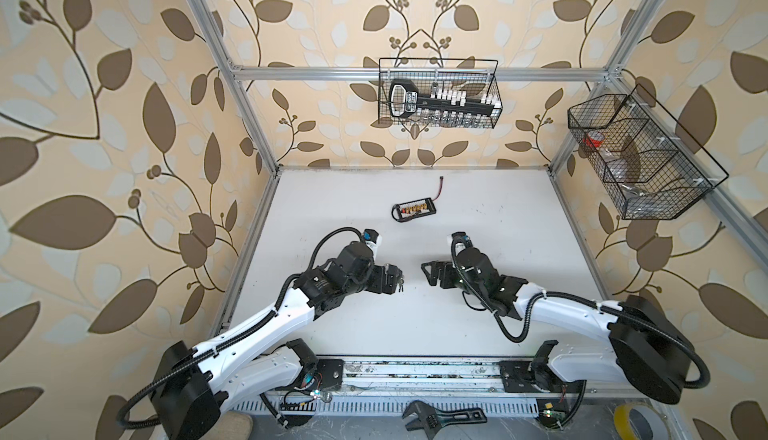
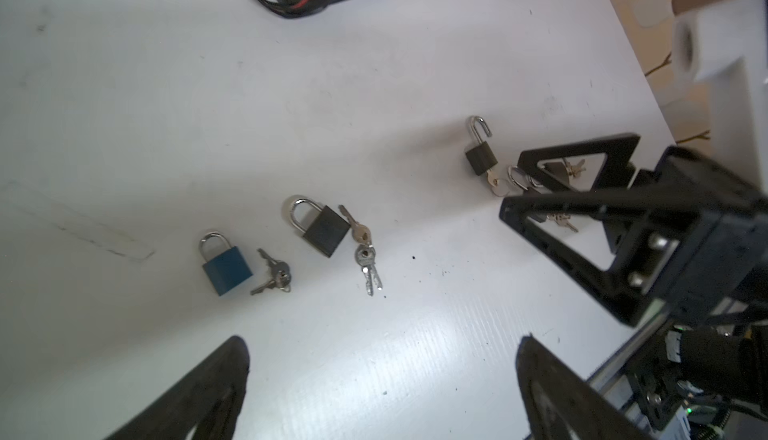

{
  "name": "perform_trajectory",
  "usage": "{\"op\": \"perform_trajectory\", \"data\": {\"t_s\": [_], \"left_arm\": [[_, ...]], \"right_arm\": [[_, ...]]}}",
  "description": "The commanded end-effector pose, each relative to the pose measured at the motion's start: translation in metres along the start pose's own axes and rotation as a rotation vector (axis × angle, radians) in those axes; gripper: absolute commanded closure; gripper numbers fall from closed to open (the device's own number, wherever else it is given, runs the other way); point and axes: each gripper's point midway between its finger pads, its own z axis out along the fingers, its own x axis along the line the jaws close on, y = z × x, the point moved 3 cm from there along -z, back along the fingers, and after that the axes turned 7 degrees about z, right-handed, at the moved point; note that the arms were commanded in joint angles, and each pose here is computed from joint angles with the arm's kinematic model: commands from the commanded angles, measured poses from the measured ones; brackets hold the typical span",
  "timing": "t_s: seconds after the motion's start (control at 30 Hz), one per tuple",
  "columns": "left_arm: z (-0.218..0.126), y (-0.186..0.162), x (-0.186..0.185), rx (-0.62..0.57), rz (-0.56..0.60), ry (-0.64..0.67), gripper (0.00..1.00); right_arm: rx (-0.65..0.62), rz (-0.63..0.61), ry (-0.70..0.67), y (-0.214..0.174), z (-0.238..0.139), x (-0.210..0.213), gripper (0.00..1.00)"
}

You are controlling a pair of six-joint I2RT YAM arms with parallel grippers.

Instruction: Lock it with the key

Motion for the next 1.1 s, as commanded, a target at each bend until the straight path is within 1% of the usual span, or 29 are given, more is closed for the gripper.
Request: {"op": "perform_trajectory", "data": {"t_s": [0.0,0.1,0.2,0.37,0.53,0.8,0.97,1.07], "left_arm": [[0.015,0.013,-0.019,-0.068,-0.017,-0.027,0.01],[0.029,0.019,-0.038,-0.066,0.007,-0.067,0.01],[0.038,0.025,-0.050,-0.065,0.007,-0.110,0.01],[0.040,0.029,-0.054,-0.076,-0.021,-0.129,0.01],[0.036,0.023,-0.048,-0.084,-0.045,-0.117,0.01],[0.028,0.016,-0.035,-0.093,-0.071,-0.090,0.01],[0.025,0.014,-0.032,-0.092,-0.072,-0.083,0.01],[0.025,0.013,-0.032,-0.092,-0.071,-0.082,0.01]], "right_arm": [[0.124,-0.004,-0.121,-0.009,-0.007,-0.045,0.08],[0.174,-0.006,-0.193,0.002,-0.007,-0.071,0.14],[0.235,-0.060,-0.247,0.009,-0.001,-0.075,0.22],[0.306,-0.112,-0.262,0.010,0.012,-0.070,0.29],[0.361,-0.222,-0.349,0.000,0.025,-0.066,0.42],[0.410,-0.293,-0.423,-0.012,0.045,-0.064,0.44],[0.421,-0.334,-0.471,-0.015,0.054,-0.064,0.51],[0.420,-0.355,-0.501,-0.015,0.056,-0.064,0.52]]}}
